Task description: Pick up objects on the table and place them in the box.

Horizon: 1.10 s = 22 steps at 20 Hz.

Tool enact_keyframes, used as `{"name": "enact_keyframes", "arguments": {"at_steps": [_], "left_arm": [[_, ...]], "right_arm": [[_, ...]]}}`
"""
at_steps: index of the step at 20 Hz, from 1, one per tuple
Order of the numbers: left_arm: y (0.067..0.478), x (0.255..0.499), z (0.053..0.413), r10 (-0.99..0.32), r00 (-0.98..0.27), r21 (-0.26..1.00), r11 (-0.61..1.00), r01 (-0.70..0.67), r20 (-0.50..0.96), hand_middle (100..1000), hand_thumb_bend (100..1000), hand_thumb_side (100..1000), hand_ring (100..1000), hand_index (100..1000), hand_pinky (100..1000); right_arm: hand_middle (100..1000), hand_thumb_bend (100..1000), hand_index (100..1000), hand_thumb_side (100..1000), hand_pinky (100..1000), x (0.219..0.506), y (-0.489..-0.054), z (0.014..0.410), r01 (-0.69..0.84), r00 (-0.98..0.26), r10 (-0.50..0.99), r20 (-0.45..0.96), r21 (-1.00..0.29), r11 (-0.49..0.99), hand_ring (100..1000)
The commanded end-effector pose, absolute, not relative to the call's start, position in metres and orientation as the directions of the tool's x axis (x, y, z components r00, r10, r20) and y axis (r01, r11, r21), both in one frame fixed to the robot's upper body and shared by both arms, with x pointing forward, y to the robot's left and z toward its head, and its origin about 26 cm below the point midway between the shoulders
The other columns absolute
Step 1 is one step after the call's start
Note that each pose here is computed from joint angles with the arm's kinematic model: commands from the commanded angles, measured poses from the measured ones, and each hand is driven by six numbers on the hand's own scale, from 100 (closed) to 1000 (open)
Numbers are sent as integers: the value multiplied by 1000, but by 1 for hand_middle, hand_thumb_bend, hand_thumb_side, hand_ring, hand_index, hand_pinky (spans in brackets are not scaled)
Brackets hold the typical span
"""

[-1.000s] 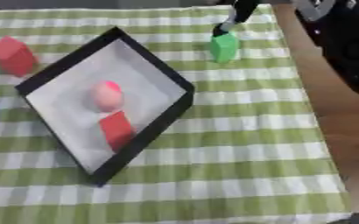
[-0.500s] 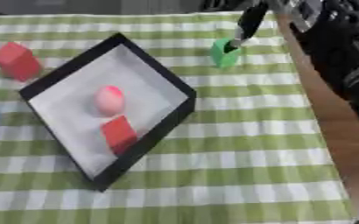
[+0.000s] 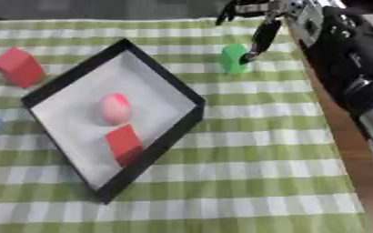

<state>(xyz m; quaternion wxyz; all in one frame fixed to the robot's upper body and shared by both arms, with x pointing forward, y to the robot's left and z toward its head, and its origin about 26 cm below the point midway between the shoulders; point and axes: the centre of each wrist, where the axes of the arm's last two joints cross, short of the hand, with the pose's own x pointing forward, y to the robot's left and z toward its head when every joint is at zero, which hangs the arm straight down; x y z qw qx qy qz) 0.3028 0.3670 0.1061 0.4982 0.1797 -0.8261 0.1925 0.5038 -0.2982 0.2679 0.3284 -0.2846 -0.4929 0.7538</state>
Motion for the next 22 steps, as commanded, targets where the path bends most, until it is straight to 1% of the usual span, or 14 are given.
{"name": "enact_keyframes", "arguments": {"at_steps": [1,7,13,18,22], "left_arm": [[370,304,116,-118,-463,-139,864,-484,878,790,313,768,889,851,803],[369,305,117,-115,-467,-142,866,-480,877,791,312,768,889,851,803],[368,305,117,-113,-469,-144,866,-478,876,791,311,769,889,850,803],[368,305,118,-111,-470,-146,866,-477,876,791,311,768,889,850,803],[368,305,118,-111,-471,-147,867,-477,875,791,310,768,890,850,803]], "right_arm": [[880,567,907,148,886,504,-303,281,-190,-619,772,-142,-927,-323,896],[851,559,901,147,880,507,-302,266,-206,-613,776,-144,-920,-334,883],[801,544,878,133,865,509,-302,252,-222,-611,778,-143,-913,-343,846],[748,502,831,100,845,510,-302,246,-228,-602,786,-142,-913,-340,812],[725,480,815,100,832,511,-303,243,-223,-578,803,-145,-919,-326,792]]}}
